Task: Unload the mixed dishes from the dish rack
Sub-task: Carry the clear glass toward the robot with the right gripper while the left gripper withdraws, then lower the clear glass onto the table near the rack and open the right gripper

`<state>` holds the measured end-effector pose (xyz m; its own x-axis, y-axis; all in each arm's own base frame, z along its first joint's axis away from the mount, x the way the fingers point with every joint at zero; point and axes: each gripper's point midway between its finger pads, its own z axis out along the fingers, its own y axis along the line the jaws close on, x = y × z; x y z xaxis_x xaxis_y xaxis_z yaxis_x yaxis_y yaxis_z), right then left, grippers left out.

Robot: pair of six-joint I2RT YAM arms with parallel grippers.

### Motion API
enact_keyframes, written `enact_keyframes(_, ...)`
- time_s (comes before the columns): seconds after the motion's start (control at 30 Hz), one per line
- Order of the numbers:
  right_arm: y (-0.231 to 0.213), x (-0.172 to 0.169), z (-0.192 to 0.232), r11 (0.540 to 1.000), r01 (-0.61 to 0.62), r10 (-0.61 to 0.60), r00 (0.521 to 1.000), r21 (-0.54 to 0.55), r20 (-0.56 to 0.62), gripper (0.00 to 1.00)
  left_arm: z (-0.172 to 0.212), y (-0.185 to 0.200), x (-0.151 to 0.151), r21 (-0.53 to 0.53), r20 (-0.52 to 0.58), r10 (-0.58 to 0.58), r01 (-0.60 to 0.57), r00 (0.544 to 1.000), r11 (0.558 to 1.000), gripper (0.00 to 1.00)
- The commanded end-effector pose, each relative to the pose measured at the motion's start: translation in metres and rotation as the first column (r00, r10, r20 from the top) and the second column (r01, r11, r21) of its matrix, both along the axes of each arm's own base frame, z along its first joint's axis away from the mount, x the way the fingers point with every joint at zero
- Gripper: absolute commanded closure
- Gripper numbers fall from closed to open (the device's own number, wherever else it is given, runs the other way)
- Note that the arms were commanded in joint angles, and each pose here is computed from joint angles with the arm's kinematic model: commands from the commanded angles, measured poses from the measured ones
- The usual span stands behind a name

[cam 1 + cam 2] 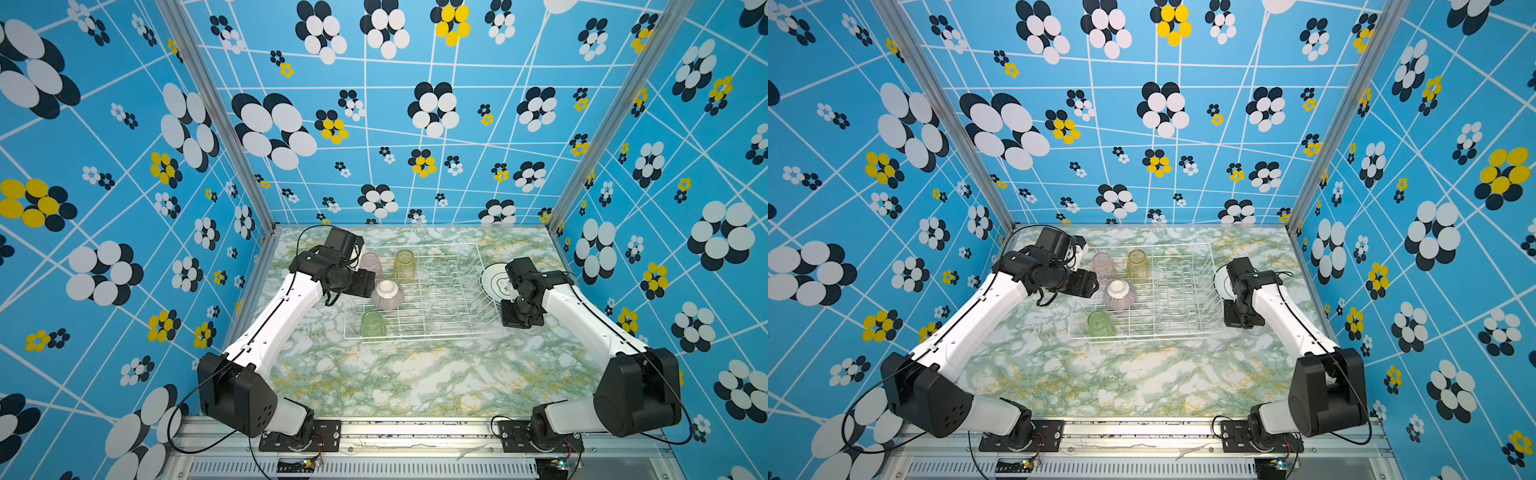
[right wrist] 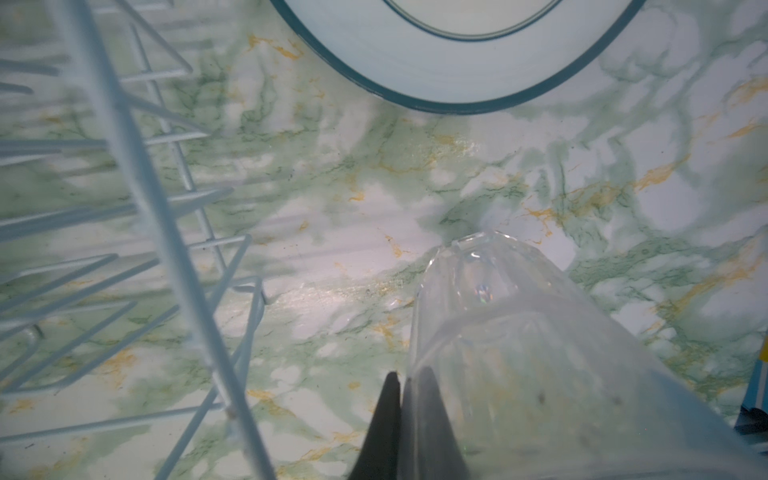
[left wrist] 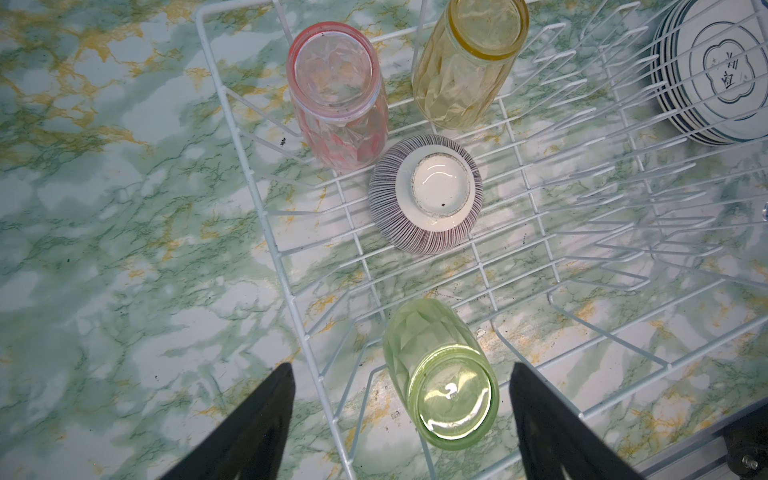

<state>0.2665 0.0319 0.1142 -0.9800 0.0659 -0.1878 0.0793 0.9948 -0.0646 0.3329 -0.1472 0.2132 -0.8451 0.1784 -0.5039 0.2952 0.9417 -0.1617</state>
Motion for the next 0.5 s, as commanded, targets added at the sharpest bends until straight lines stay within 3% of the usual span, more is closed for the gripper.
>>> enact_keyframes(0.0, 0.002, -0.015, 0.022, 1.000, -0.002, 0.001, 1.000, 0.015, 0.030, 1.00, 0.001, 0.002, 0.001, -0.010, 0.009, -0.006, 0.006, 1.000, 1.000, 0.18)
enact_keyframes(0.13, -0.020, -0.019, 0.050, 0.995, 0.052, -0.042, 0.991, -0.080, 0.128, 1.00, 0.003, 0.001, 0.001, -0.017, 0.015, -0.009, 0.009, 1.000, 1.000, 0.18)
enact_keyframes(0.27, -0.003, -0.024, 0.076, 1.000, 0.009, -0.014, 0.972, 0.025, 0.236, 1.00, 0.005, -0.001, 0.002, -0.027, 0.017, -0.012, 0.012, 1.000, 1.000, 0.18)
enact_keyframes(0.47, 0.052, -0.056, 0.100, 0.957, -0.217, 0.162, 0.950, 0.192, 0.267, 1.00, 0.010, -0.006, 0.005, -0.046, 0.023, -0.024, 0.025, 0.999, 0.999, 0.18)
